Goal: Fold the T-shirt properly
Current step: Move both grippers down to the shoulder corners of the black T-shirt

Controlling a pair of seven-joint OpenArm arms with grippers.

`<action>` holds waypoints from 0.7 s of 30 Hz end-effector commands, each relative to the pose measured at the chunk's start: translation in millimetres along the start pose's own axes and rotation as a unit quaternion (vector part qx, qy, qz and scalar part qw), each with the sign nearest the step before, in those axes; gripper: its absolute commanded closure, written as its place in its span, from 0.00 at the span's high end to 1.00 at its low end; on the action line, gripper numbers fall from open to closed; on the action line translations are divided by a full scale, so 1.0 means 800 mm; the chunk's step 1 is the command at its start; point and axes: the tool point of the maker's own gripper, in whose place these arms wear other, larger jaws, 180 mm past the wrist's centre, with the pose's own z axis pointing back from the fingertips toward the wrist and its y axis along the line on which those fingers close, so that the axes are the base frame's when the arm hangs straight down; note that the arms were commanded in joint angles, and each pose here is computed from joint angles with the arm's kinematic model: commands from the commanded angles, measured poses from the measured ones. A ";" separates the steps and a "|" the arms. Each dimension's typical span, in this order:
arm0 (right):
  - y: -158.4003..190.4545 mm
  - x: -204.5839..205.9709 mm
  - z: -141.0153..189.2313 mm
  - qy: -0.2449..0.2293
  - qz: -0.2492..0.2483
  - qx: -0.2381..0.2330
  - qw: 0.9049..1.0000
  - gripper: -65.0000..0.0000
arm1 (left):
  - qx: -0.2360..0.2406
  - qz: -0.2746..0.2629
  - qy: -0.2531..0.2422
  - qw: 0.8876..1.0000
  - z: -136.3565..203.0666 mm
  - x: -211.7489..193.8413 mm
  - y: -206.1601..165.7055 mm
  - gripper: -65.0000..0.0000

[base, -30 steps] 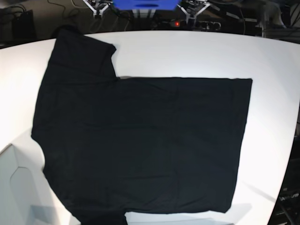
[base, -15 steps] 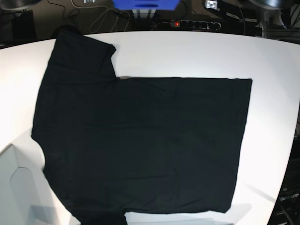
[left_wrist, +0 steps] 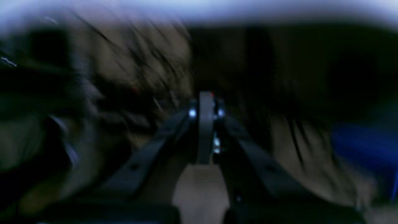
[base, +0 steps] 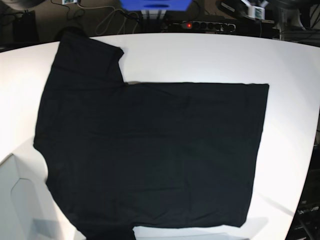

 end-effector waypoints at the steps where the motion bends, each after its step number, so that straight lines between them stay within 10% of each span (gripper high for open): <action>1: -0.004 0.015 0.006 -0.018 0.002 -0.004 1.000 0.00 | -0.002 0.001 -0.021 1.000 0.007 0.018 -0.001 0.00; 4: -0.012 0.047 0.007 -0.053 0.004 -0.014 0.999 0.03 | 0.012 -0.002 -0.068 0.998 0.010 0.062 0.007 0.08; 11: -0.013 0.096 -0.020 -0.113 -0.004 -0.019 0.993 0.40 | 0.028 -0.004 -0.175 0.984 -0.012 0.154 0.019 0.61; 21: -0.017 0.117 -0.030 -0.138 -0.004 -0.024 0.990 0.45 | 0.104 0.066 -0.207 0.970 -0.074 0.198 0.080 0.65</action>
